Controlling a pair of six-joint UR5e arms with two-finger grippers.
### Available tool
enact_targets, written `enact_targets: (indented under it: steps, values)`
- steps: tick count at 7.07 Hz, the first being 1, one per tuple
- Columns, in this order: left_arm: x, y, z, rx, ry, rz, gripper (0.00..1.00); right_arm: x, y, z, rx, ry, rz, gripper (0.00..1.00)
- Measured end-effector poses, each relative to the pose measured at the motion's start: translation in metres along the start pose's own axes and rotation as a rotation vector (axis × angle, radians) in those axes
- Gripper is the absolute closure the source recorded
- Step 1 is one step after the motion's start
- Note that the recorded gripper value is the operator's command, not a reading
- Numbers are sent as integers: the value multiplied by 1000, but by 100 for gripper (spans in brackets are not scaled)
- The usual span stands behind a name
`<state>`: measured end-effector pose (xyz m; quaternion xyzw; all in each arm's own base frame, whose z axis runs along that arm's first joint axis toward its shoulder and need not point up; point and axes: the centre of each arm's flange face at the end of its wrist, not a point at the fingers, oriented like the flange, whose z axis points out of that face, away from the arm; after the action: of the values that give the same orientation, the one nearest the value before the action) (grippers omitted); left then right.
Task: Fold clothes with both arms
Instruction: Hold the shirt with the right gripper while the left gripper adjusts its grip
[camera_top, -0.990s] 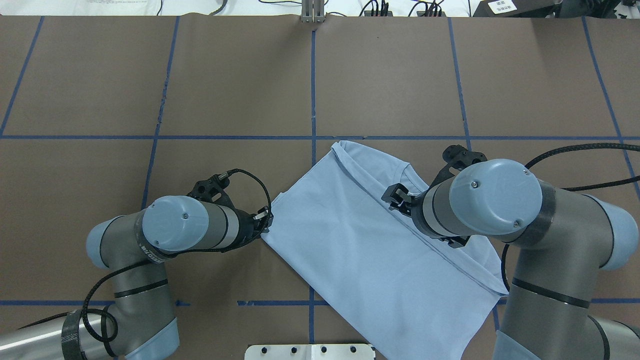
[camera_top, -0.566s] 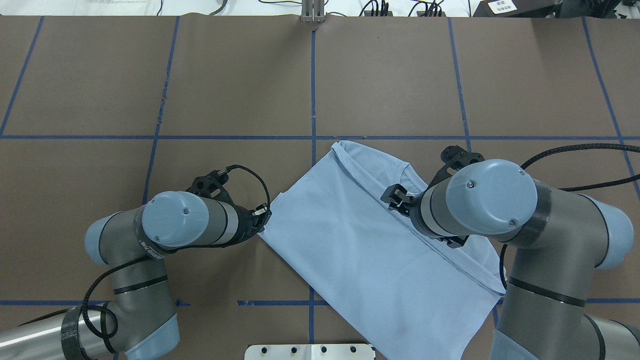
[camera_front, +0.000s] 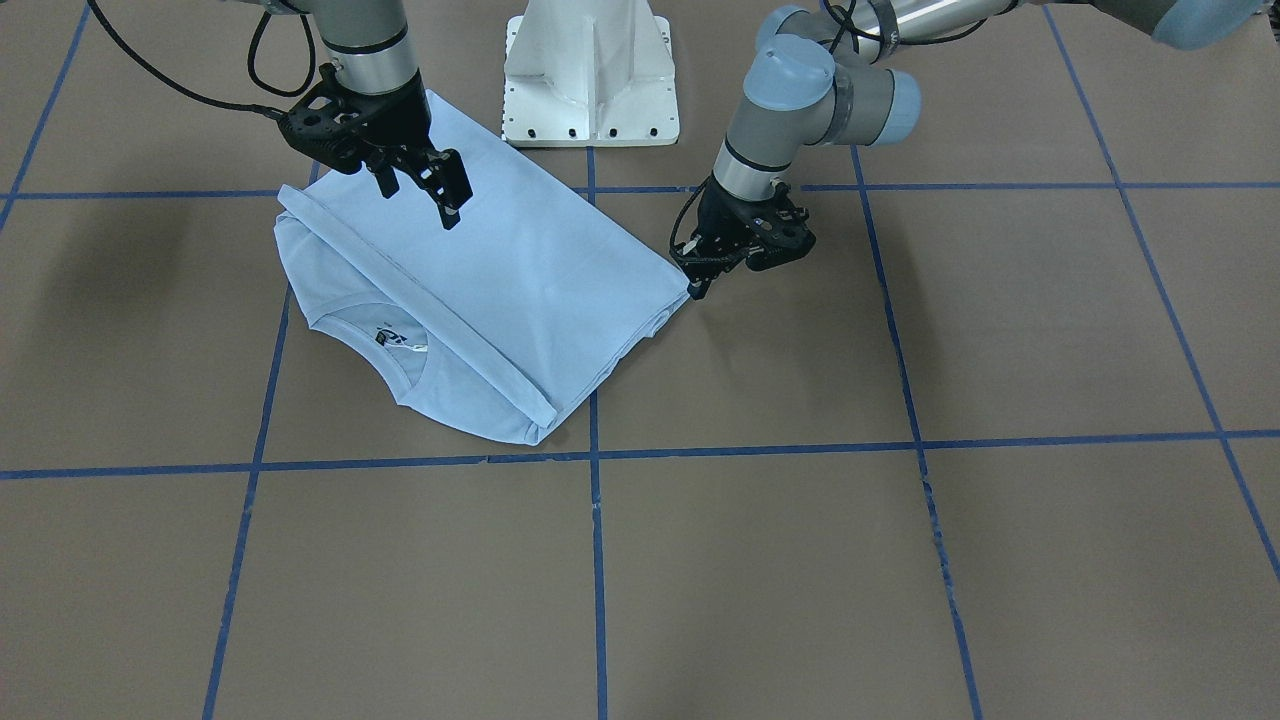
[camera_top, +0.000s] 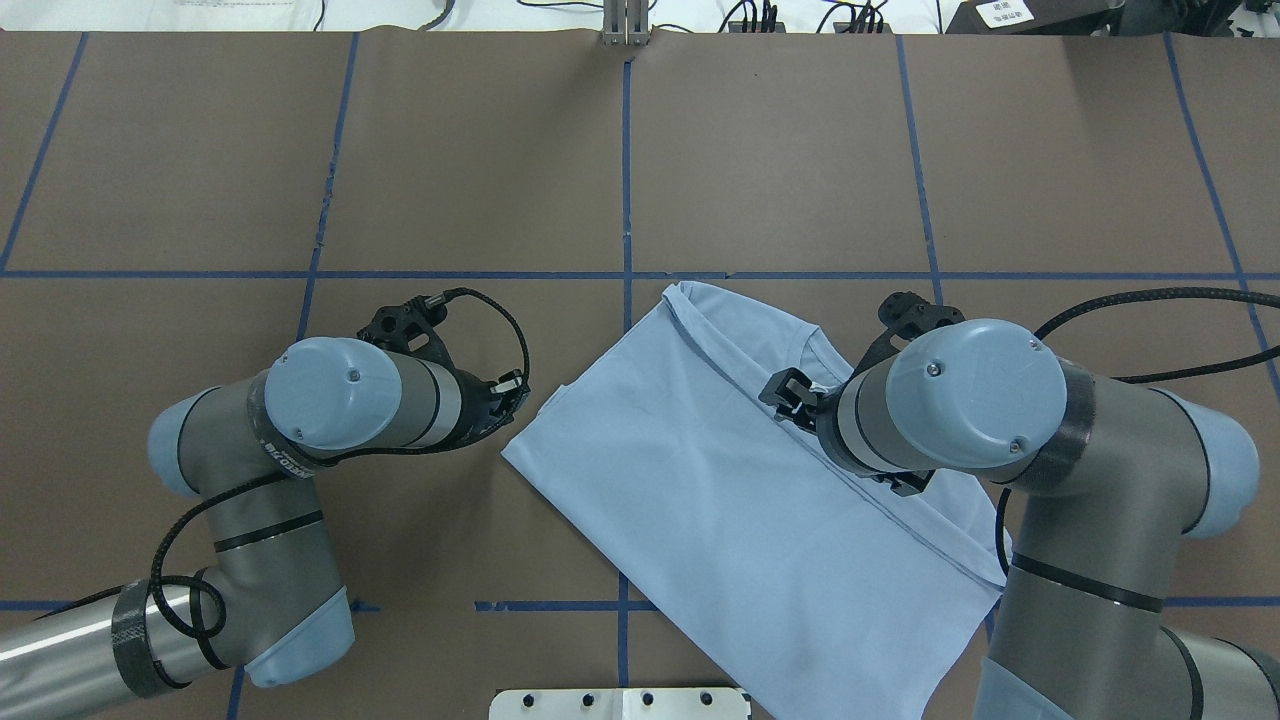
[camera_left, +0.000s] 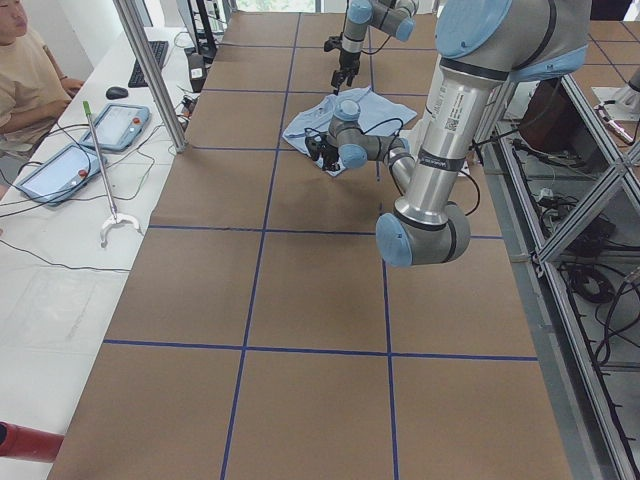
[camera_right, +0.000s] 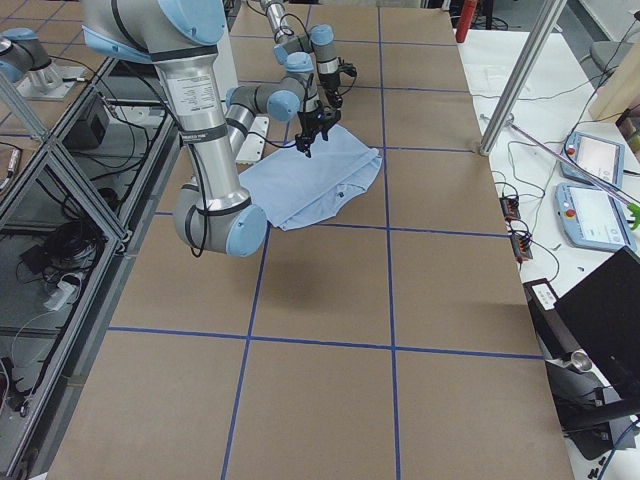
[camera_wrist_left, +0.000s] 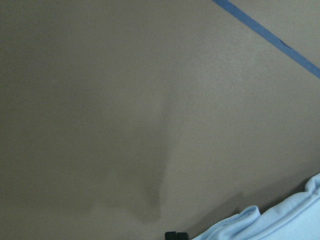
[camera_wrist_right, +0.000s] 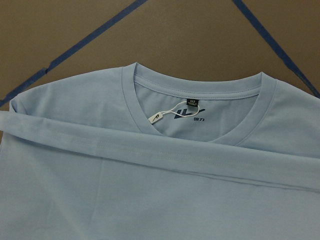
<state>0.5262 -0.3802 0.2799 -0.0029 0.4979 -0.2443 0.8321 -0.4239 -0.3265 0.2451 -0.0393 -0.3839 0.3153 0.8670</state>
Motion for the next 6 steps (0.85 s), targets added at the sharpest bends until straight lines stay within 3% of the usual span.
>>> enact_targets:
  steps: [6]
  values:
    - [-3, 22, 18, -25, -39, 8, 53, 0, -1, 5, 12, 7, 2, 0]
